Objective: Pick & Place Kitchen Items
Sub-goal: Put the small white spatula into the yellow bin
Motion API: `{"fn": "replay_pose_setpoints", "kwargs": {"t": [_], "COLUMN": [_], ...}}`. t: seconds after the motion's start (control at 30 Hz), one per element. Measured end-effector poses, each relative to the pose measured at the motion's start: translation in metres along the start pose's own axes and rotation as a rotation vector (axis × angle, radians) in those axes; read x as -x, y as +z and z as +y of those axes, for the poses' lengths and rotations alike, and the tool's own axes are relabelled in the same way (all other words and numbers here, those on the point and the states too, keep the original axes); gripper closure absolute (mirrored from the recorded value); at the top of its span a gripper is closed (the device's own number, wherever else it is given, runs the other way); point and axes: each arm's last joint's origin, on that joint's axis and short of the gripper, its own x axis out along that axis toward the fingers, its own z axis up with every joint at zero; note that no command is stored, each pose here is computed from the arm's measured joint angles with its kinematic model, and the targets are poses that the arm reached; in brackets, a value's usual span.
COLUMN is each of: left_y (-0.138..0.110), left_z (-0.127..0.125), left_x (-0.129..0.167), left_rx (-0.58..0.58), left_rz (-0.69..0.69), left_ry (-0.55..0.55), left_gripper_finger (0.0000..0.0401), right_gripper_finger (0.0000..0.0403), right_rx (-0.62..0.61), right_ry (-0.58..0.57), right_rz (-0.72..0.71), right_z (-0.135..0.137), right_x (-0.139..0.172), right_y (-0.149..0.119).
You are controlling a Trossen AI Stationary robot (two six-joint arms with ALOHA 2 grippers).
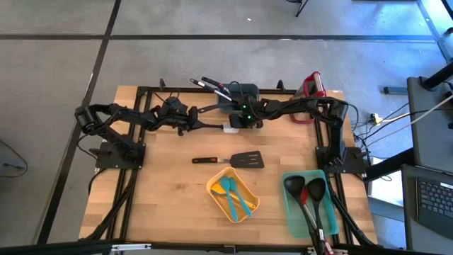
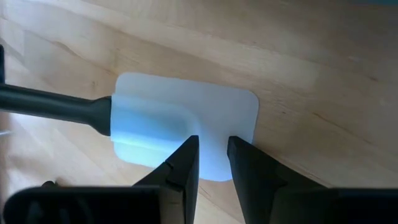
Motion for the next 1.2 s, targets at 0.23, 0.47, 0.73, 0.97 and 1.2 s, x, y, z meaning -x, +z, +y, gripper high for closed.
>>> {"fn": "replay_pose_setpoints", "kwargs": {"t": [0.23, 0.47, 0.73, 0.97, 1.2], "left_y": [-0.004, -0.014, -0.030, -0.055, -0.087], "left_z": [-0.001, -0.012, -0.023, -0.034, -0.048], "left_x": [-0.001, 0.004, 0.031, 0.063, 0.091], "left_rx": [-0.014, -0.036, -0.078, -0.184, -0.292], "left_rz": [0.008, 0.041, 0.029, 0.001, -0.019], "left_ry": [-0.005, -0.043, 0.008, 0.010, -0.129], "left_gripper_finger": [0.0383, 0.0383, 0.0383, 0.0383, 0.0383], "right_gripper_finger": [0.0307, 0.0307, 0.0304, 0.0280, 0.0255], "right_rx": [0.027, 0.156, 0.288, 0.294, 0.247], "right_ry": [0.008, 0.131, 0.324, 0.458, 0.577], "right_rz": [0.005, 0.026, -0.081, -0.140, -0.038], "right_z": [0.000, 0.013, 0.052, 0.069, 0.084], "right_x": [0.000, 0.018, 0.098, 0.162, 0.191], "right_y": [0.000, -0.001, -0.007, -0.023, -0.051]}}
